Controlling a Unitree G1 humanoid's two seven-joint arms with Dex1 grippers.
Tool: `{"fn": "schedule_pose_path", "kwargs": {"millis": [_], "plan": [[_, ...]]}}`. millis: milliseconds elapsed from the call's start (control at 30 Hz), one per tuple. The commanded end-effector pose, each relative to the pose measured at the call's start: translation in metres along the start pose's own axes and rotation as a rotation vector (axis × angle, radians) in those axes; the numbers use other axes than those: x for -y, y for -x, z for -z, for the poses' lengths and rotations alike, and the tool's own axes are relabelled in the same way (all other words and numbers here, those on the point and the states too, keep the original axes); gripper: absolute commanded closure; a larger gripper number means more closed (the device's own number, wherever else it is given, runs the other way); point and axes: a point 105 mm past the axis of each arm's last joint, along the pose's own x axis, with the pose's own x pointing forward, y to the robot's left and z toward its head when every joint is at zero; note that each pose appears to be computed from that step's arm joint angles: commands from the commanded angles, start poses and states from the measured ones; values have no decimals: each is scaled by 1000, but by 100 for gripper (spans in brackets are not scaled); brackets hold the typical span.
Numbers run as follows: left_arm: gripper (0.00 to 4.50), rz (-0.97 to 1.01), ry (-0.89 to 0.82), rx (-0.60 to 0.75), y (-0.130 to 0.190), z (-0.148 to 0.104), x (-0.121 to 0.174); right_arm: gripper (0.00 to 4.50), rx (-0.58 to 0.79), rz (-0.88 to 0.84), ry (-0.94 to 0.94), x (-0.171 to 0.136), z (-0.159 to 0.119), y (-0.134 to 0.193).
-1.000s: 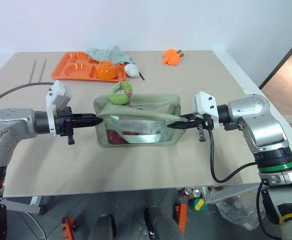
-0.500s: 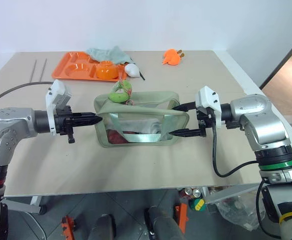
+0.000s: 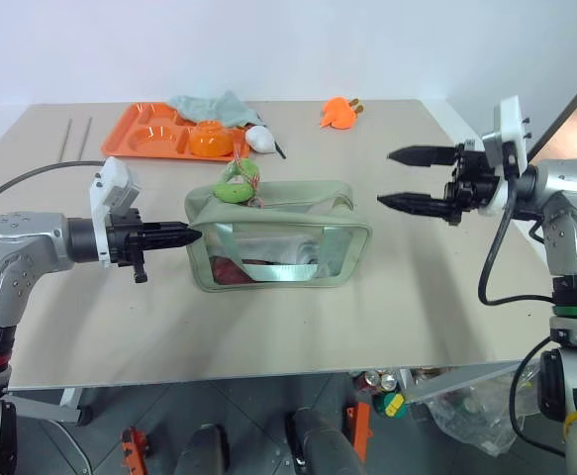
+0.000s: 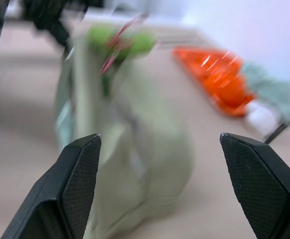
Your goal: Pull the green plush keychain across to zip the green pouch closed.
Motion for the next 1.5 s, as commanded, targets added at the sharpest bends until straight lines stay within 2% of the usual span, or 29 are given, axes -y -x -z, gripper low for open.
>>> {"fn": "schedule_pose_path", "kwargs": {"millis": [33,267,533,1067,1167,1467,1500], "plan": [[450,4,-41,14,0,-9,0,56,32,14,61,0,-21,-38],[450,5,-47,20,0,-9,1,56,39,-41,36,-15,-39,-98],[450,3,-47,28,0,-8,2,56,-1,-44,-36,-12,-48,-129],[450,28,-48,34,-10,-9,10,56,-150,-71,-94,-31,-13,-156],[450,26,-49,32,-11,-10,11,133,-144,-94,-94,-36,-12,-155],[450,25,-45,32,-13,-13,13,445,-137,-123,-90,-40,-11,-151],[450,26,-43,32,-14,-13,13,445,-138,-121,-87,-39,-11,-150]]}}
